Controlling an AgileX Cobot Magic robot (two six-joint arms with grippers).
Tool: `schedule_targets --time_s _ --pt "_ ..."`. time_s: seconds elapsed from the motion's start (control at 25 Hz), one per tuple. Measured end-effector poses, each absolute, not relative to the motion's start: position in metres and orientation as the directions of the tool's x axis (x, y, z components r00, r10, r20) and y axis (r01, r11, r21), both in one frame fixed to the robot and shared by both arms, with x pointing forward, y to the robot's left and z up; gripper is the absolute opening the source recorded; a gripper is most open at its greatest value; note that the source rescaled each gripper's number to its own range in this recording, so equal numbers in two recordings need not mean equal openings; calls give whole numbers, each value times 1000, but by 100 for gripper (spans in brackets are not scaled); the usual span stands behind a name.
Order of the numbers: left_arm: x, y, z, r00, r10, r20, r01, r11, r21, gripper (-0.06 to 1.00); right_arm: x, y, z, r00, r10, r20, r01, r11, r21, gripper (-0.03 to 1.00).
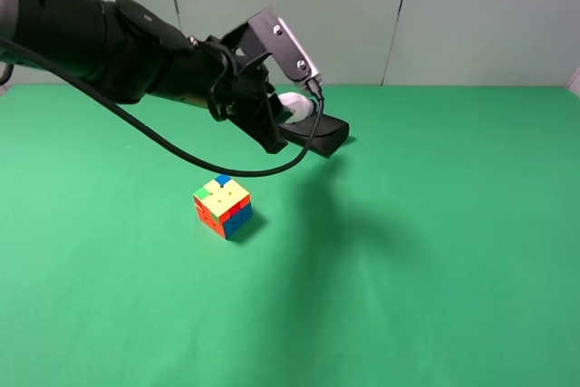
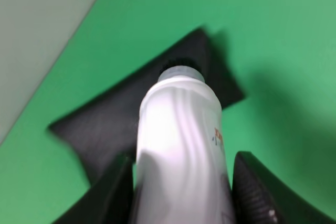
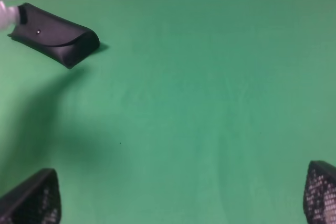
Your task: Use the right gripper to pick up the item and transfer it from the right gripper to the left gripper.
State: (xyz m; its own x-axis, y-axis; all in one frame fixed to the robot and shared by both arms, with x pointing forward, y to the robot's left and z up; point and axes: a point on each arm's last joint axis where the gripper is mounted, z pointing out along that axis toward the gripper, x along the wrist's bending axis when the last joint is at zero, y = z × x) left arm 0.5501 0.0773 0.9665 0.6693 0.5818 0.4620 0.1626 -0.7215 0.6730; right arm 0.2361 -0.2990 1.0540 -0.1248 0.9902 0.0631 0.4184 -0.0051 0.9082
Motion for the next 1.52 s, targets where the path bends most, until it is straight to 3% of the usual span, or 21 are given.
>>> schedule_targets --time_s 0.44,0.8,1.28,1.52 --pt "533 129 962 354 834 423 343 -536 771 0 236 -299 1054 -125 990 63 418 -5 908 100" --pt "505 173 938 126 879 460 403 -470 786 0 236 -299 1054 -125 990 63 418 -5 908 100" --pt "511 213 936 -6 925 379 332 -356 874 0 236 -299 1054 -125 990 63 419 -5 908 100" --pt "517 220 939 -10 955 296 289 -280 915 0 236 -299 1054 -125 990 63 419 -5 908 100"
